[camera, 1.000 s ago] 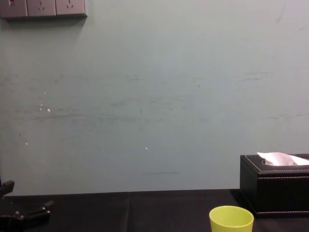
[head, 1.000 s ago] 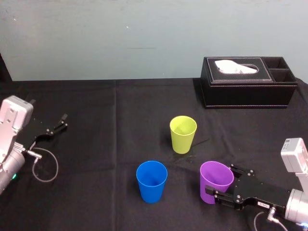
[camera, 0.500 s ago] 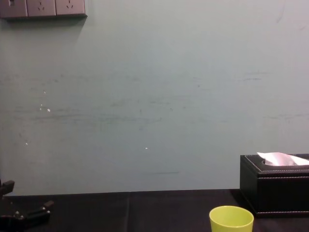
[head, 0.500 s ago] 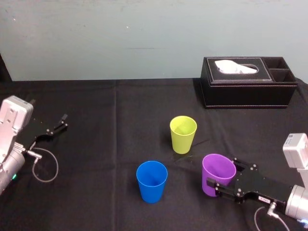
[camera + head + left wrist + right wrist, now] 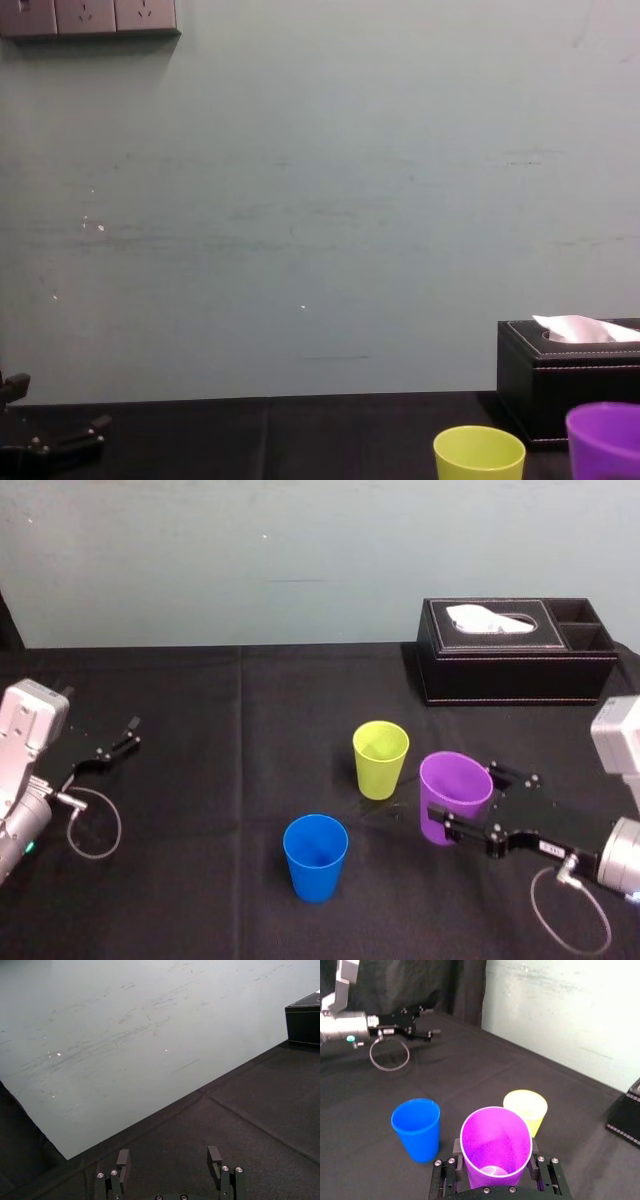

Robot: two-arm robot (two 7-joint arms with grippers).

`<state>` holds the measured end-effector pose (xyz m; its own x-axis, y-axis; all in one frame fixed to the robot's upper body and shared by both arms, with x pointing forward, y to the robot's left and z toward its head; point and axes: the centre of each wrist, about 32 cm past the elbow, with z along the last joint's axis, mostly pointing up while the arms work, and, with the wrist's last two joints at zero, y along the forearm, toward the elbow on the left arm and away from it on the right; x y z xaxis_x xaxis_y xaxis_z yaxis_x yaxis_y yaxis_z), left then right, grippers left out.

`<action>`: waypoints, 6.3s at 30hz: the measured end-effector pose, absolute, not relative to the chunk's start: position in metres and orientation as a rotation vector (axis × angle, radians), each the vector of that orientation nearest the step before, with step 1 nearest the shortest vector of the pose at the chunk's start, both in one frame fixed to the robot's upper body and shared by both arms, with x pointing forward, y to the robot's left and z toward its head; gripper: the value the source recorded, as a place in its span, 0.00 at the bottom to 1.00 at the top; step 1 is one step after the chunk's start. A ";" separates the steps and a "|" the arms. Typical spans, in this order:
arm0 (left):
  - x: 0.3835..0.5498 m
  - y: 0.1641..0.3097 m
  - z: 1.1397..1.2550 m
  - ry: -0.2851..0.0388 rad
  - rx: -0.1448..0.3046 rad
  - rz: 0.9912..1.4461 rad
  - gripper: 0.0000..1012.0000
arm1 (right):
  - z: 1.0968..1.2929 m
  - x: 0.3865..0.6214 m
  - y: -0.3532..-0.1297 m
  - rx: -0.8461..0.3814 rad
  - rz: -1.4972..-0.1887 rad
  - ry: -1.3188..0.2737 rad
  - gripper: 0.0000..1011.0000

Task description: Stack the three plastic cups sequentially using one hand.

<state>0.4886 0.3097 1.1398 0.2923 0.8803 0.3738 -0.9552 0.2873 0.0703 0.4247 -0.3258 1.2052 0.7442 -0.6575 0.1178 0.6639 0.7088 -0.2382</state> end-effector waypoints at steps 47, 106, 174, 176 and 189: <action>0.489 0.310 1.140 -0.285 0.305 1.248 1.00 | 1.242 0.513 -0.266 -0.323 -0.788 -0.082 0.72; 0.489 0.310 1.140 -0.285 0.304 1.248 1.00 | 1.221 0.529 -0.262 -0.355 -0.777 -0.050 0.99; 0.489 0.310 1.140 -0.285 0.304 1.248 1.00 | 1.150 0.469 -0.300 -0.278 -0.400 0.019 0.99; 0.489 0.310 1.140 -0.285 0.305 1.248 1.00 | 1.149 0.469 -0.299 -0.278 -0.393 0.020 0.99; 0.489 0.310 1.140 -0.285 0.305 1.248 1.00 | 1.146 0.475 -0.288 -0.272 -0.357 0.036 0.99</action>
